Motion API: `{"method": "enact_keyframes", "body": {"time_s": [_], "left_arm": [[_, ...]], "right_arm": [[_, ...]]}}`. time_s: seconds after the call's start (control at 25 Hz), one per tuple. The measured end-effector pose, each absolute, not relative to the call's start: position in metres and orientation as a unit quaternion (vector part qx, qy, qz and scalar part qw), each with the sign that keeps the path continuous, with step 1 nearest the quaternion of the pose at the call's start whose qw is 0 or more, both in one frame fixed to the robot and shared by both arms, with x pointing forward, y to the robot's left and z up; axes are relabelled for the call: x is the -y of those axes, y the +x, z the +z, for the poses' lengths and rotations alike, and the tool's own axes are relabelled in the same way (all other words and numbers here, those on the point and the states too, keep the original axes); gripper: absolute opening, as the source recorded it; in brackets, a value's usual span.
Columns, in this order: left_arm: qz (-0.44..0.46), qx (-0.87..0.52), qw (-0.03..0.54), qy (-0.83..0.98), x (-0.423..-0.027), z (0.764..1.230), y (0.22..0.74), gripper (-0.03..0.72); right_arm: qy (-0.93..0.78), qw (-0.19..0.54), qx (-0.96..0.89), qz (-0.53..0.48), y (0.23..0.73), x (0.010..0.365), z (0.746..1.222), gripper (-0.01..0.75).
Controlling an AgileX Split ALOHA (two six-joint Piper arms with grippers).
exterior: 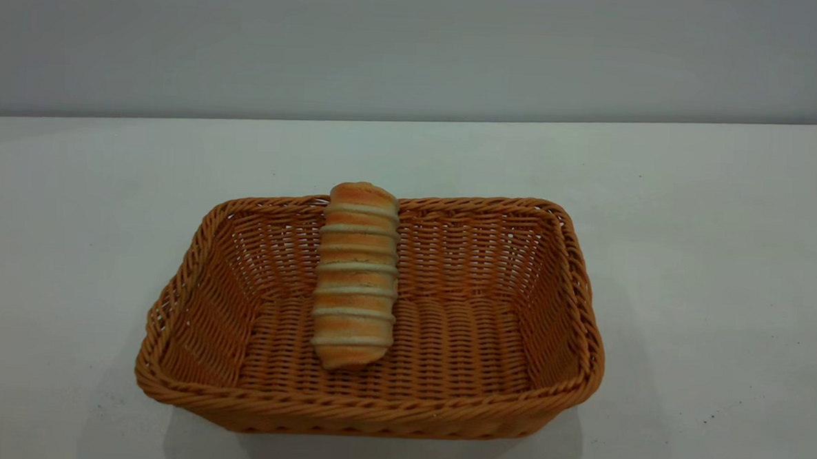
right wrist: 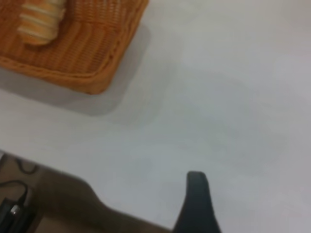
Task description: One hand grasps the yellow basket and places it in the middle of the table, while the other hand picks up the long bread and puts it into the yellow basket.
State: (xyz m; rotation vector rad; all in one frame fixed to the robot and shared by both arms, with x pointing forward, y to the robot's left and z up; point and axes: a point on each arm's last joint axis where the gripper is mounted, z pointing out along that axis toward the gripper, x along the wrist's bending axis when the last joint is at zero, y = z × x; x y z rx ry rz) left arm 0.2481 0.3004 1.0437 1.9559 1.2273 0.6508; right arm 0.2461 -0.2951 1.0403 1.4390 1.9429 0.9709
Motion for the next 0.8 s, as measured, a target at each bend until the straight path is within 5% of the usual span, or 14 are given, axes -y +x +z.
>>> {"method": "enact_keyframes", "body": {"time_s": [0.8], "left_arm": [[0.359,-0.604,0.338,0.626,-0.305,1.043,0.229,0.529]], "right_arm": [[0.617,0.306,-0.648,0.325,0.247,0.297,1.04,0.589]]}}
